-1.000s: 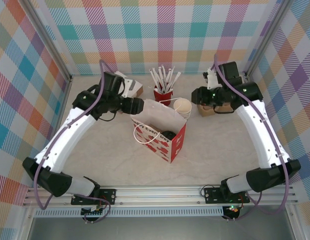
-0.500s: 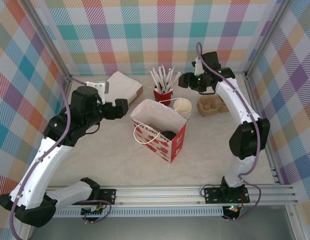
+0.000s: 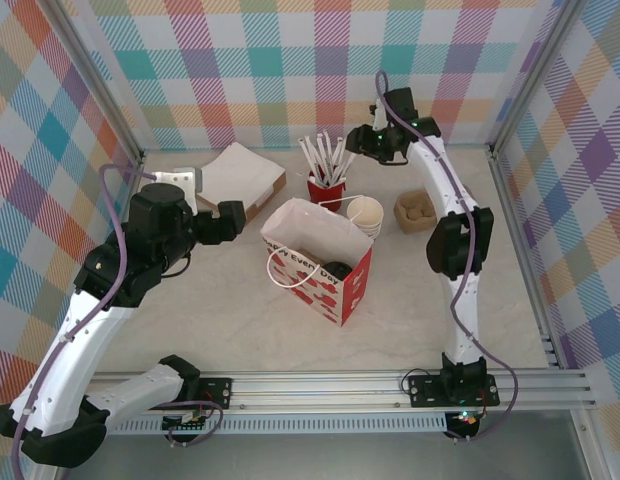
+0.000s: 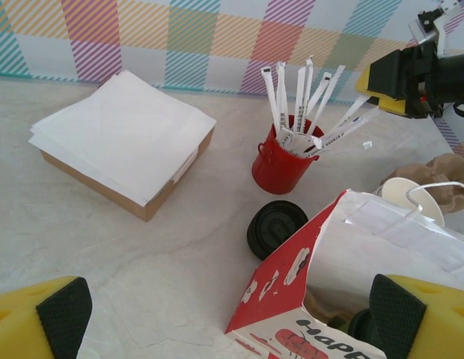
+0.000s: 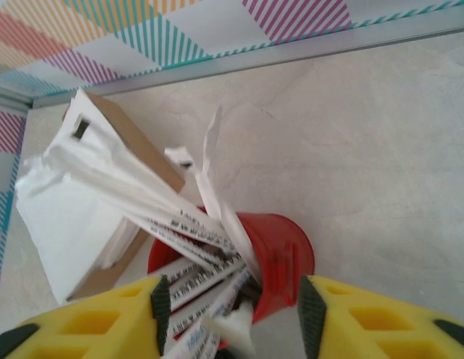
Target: Pack the takeout coffee
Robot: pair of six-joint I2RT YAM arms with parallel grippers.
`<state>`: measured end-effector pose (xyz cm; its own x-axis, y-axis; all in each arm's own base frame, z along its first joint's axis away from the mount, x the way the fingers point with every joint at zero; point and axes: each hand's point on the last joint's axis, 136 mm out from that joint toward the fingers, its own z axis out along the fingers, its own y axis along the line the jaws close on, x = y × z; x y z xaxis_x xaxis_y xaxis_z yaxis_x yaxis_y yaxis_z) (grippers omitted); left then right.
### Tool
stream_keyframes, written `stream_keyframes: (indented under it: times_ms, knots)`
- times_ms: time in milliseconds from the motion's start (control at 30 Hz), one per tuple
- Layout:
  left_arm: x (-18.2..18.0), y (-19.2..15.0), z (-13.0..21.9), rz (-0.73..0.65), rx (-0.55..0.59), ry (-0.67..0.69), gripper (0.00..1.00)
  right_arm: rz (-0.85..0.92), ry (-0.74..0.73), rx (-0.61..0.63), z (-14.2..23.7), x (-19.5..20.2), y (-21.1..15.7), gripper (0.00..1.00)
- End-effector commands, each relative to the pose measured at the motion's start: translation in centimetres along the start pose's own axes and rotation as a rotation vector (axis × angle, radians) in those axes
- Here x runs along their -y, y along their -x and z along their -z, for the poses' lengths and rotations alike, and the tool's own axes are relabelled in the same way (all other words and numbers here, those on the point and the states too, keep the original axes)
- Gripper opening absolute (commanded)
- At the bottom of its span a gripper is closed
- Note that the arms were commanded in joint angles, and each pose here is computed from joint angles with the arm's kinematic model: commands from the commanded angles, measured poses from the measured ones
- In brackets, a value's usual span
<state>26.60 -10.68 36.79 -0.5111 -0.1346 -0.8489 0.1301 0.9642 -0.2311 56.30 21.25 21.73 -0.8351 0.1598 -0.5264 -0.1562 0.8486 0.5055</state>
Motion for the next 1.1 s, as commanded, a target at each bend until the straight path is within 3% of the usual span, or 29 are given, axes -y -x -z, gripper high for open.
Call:
stream_keyframes:
  times_ms: [0,333,467,1067]
  knots:
    - [-0.5,0.2,0.4,-0.002,0.021,0.024,0.98,-0.027,0.023,-0.023,0.2,-0.4,0.1,0.43]
    - [-0.7,0.2,0.0,-0.014,0.019,0.041,0.99,0.010,0.009,-0.044,1.5,-0.9,-0.5,0.13]
    - [-0.8,0.2,-0.1,-0.018,0.018,0.043,0.99,0.039,0.006,-0.017,3.2,-1.6,0.0,0.06]
    - [-1.1,0.0,0.2,-0.010,0.026,0.053,0.99,0.170,-0.042,0.166,12.0,-4.5,3.2,0.05]
